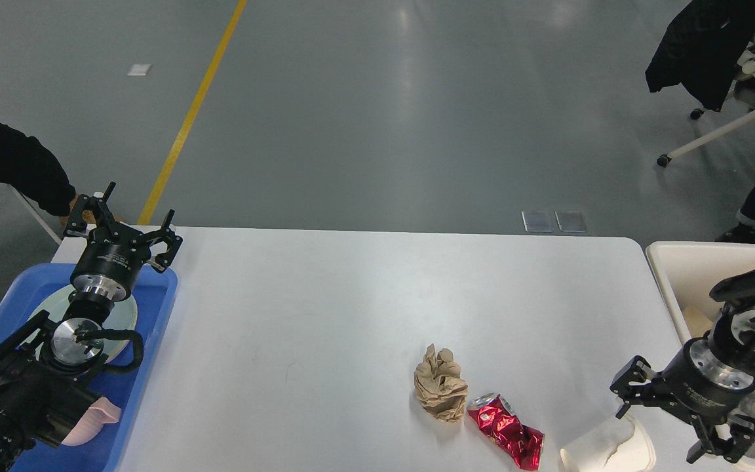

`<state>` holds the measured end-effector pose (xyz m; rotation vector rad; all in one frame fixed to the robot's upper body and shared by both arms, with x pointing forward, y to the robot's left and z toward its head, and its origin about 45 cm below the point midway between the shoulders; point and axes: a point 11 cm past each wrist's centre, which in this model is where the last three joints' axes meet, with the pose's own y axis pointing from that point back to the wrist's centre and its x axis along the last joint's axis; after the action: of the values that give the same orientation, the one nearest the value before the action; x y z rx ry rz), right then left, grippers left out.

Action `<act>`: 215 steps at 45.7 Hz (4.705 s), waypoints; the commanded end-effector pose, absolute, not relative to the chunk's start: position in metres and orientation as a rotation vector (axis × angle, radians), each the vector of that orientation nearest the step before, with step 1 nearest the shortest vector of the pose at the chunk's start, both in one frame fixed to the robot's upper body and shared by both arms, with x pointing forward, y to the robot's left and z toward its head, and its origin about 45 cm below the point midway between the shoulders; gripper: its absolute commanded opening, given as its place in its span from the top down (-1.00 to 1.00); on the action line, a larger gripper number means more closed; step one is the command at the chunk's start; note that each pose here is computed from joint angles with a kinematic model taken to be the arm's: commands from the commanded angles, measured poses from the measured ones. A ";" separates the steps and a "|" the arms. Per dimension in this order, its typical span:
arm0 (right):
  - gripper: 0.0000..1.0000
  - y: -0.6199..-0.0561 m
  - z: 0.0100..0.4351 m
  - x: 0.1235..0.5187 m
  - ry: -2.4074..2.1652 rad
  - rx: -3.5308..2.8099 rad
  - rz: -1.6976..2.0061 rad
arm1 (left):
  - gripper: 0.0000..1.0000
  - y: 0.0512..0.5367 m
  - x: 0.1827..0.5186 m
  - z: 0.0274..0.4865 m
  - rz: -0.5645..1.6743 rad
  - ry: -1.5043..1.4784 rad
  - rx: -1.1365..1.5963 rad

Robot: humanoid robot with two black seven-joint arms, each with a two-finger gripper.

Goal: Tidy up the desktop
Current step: 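Lower the right gripper onto the white paper cup and grasp it, then lift the white paper cup and drop it into the bin, then raise the right gripper out of the bin and swing it back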

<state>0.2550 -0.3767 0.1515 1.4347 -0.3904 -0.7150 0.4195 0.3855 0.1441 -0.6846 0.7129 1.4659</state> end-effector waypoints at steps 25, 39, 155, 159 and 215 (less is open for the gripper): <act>-1.00 -0.360 0.092 0.234 -0.568 1.425 -0.827 | -0.93 0.385 0.420 0.144 1.466 0.713 -0.685; -1.00 -0.347 0.078 0.248 -0.605 1.418 -0.752 | -0.93 0.385 0.420 0.144 1.466 0.713 -0.685; 1.00 -0.440 0.345 0.383 -0.328 1.240 -0.192 | -0.93 0.385 0.420 0.144 1.466 0.713 -0.685; 1.00 -0.494 0.338 0.380 -0.402 1.120 -0.225 | -0.93 0.385 0.420 0.144 1.466 0.713 -0.685; -1.00 -0.554 0.084 0.282 -0.475 0.849 -0.076 | -0.93 0.385 0.420 0.144 1.466 0.713 -0.685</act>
<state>0.2827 -0.5530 0.0843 0.8362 -0.4451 -0.0570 0.4195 0.3854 0.1442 -0.6847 0.7128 1.4658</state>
